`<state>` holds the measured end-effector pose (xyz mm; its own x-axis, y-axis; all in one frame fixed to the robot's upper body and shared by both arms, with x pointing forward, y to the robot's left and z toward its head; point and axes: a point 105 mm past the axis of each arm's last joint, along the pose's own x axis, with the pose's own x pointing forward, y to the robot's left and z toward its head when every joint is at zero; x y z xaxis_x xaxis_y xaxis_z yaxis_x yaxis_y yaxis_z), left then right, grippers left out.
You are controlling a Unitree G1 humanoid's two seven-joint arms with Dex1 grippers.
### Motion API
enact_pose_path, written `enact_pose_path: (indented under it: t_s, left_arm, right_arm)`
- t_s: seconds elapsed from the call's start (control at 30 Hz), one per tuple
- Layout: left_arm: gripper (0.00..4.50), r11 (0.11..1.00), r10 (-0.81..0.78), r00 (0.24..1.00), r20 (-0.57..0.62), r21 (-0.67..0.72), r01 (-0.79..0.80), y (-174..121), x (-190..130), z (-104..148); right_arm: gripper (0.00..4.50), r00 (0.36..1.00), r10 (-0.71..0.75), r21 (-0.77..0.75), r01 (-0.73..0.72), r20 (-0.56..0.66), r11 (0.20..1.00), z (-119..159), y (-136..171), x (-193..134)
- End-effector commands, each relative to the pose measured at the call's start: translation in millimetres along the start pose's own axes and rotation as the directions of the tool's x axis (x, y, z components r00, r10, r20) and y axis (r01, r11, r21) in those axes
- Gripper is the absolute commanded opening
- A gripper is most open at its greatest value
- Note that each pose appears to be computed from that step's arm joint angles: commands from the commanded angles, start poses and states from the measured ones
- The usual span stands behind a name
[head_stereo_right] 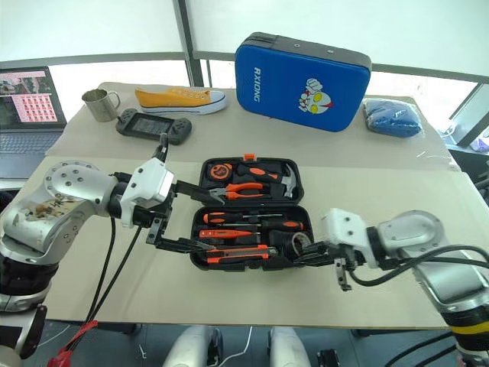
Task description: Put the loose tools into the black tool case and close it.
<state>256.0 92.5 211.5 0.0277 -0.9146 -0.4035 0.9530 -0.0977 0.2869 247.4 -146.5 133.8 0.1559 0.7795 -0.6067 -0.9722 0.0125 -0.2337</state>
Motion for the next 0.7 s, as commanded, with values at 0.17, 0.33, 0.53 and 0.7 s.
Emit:
enact_pose_path:
  t_s: [0.17,0.33,0.53,0.7]
  left_arm:
    - [4.50,0.999,0.013,1.000,0.015,0.047,-0.014,3,-1,10]
    - [4.50,0.999,0.023,1.000,0.013,0.047,-0.024,4,-2,10]
    - [4.50,0.998,0.064,0.998,0.002,0.007,-0.064,8,-5,2]
    - [4.50,0.961,0.240,0.967,-0.081,-0.121,-0.249,22,-23,-33]
  right_arm:
    - [0.79,0.992,0.001,-0.040,-0.007,-0.125,0.999,-12,-5,-3]
    - [2.39,0.988,0.040,-0.059,-0.049,-0.148,0.997,-9,0,-6]
    - [4.38,1.000,-0.014,0.007,0.014,0.005,1.000,24,-12,-24]
    - [4.46,0.957,-0.213,0.241,0.163,0.196,0.957,38,-40,-52]
